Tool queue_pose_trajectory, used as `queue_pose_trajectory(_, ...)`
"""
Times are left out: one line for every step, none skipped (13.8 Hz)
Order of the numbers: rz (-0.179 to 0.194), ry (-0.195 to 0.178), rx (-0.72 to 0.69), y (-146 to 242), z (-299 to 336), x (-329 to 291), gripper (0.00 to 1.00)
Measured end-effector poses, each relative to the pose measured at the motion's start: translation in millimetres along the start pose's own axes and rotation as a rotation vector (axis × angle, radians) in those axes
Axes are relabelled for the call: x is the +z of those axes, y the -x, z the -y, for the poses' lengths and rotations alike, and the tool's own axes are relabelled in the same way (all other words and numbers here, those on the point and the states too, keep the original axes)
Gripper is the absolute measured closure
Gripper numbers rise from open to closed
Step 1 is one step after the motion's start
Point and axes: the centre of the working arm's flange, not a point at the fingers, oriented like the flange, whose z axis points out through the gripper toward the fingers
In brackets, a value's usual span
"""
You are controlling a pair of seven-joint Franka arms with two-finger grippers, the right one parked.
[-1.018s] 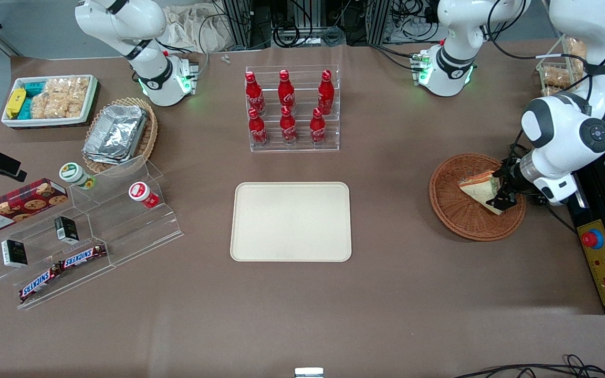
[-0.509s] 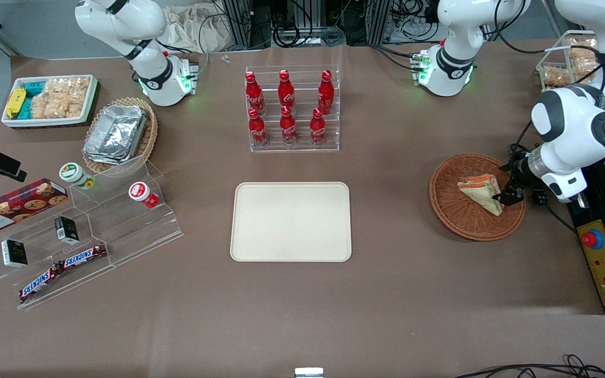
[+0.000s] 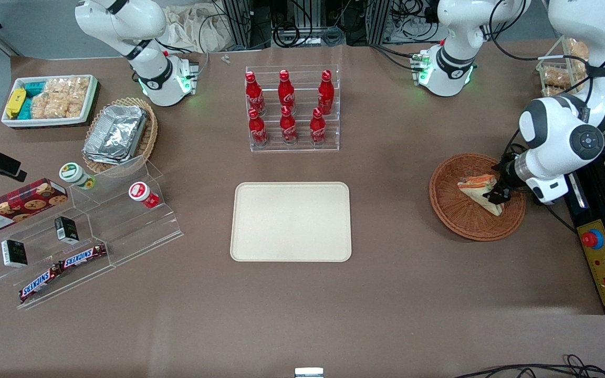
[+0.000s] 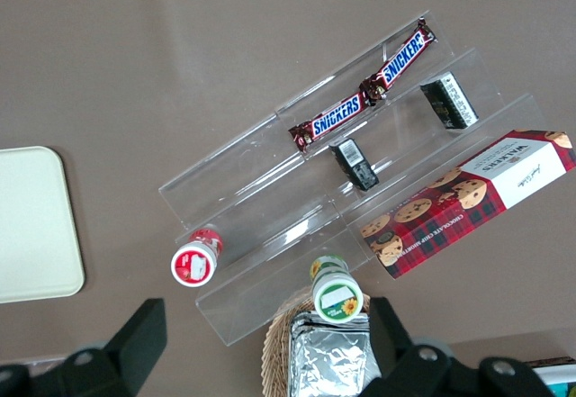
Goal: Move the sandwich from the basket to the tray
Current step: 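Close the left gripper on the sandwich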
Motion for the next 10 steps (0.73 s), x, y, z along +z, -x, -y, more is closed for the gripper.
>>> queue_pose_trajectory(-0.002, 0.003, 0.006, 2.8, -0.2, 4.8, 0.00)
queue_pose_trajectory(-0.003, 0.003, 0.016, 7.7, -0.8, 10.8, 0.00)
queue_pose_trajectory(-0.002, -0.002, 0.028, 14.0, -1.5, 16.5, 0.00)
queue_pose_trajectory(-0.002, -0.005, 0.039, 19.3, -2.9, 20.1, 0.07)
queue_pose_trajectory(-0.002, -0.007, 0.046, 22.3, -4.2, 21.0, 0.07)
queue_pose_trajectory(-0.004, -0.005, 0.050, 23.5, -5.0, 20.7, 0.13)
queue_pose_trajectory(-0.007, -0.002, 0.052, 23.5, -5.6, 19.9, 0.23)
queue_pose_trajectory(-0.011, 0.003, 0.054, 23.1, -6.5, 18.0, 0.37)
queue_pose_trajectory(-0.015, 0.007, 0.061, 22.7, -7.3, 15.1, 0.46)
queue_pose_trajectory(-0.019, 0.009, 0.078, 22.6, -7.5, 11.8, 0.57)
